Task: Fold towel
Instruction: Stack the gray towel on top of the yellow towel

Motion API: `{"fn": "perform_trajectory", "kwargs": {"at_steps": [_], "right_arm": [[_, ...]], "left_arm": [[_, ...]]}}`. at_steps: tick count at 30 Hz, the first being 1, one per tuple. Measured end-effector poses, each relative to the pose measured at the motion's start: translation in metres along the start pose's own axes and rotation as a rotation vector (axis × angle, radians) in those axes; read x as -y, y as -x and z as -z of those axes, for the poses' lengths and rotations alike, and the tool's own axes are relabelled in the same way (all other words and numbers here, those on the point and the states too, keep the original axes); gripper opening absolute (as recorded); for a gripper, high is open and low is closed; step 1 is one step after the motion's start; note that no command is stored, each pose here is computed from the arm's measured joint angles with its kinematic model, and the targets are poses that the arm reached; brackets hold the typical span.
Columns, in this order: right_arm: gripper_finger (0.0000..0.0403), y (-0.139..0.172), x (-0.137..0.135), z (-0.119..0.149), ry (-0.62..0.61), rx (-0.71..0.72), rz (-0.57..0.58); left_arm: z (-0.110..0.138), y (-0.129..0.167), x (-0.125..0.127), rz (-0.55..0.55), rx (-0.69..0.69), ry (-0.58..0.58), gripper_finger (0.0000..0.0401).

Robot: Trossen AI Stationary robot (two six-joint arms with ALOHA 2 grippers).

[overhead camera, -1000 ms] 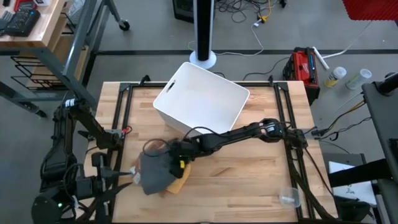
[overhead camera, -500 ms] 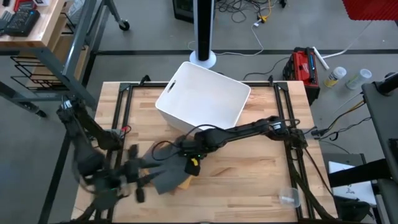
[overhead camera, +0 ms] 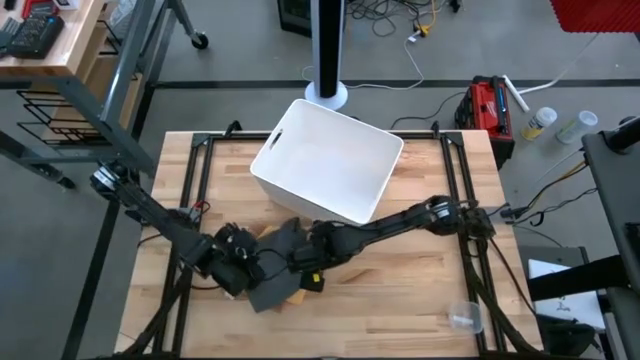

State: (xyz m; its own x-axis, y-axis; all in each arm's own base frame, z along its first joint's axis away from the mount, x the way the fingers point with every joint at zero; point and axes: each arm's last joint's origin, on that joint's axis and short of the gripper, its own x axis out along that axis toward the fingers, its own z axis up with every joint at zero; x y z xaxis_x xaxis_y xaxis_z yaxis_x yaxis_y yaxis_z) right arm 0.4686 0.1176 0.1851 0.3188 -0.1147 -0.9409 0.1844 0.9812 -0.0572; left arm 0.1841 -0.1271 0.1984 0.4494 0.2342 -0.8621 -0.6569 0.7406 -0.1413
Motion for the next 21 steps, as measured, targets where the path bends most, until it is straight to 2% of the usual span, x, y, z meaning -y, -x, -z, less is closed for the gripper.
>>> {"fn": "perform_trajectory", "kwargs": {"at_steps": [5, 8, 11, 14, 18, 21], "right_arm": [[0.0131, -0.012, -0.008, 0.014, 0.045, -0.157, -0.094], [0.0090, -0.010, -0.017, 0.021, 0.090, -0.194, -0.116], [0.0058, -0.004, -0.026, 0.026, 0.124, -0.190, -0.128], [0.0035, 0.007, -0.030, 0.028, 0.144, -0.183, -0.136], [0.0016, 0.022, -0.027, 0.023, 0.136, -0.120, -0.113], [0.0006, 0.034, -0.025, 0.012, 0.117, 0.031, -0.058]], "left_arm": [[0.015, -0.021, -0.022, -0.085, -0.097, 0.126, 0.0113], [0.022, -0.025, -0.034, -0.168, -0.145, 0.177, 0.0113], [0.023, -0.024, -0.040, -0.216, -0.156, 0.178, 0.0113], [0.017, -0.012, -0.039, -0.258, -0.167, 0.137, 0.0113], [0.000, 0.019, -0.032, -0.281, -0.173, 0.086, 0.0113], [-0.010, 0.041, -0.016, -0.168, -0.121, 0.018, 0.0113]]}}
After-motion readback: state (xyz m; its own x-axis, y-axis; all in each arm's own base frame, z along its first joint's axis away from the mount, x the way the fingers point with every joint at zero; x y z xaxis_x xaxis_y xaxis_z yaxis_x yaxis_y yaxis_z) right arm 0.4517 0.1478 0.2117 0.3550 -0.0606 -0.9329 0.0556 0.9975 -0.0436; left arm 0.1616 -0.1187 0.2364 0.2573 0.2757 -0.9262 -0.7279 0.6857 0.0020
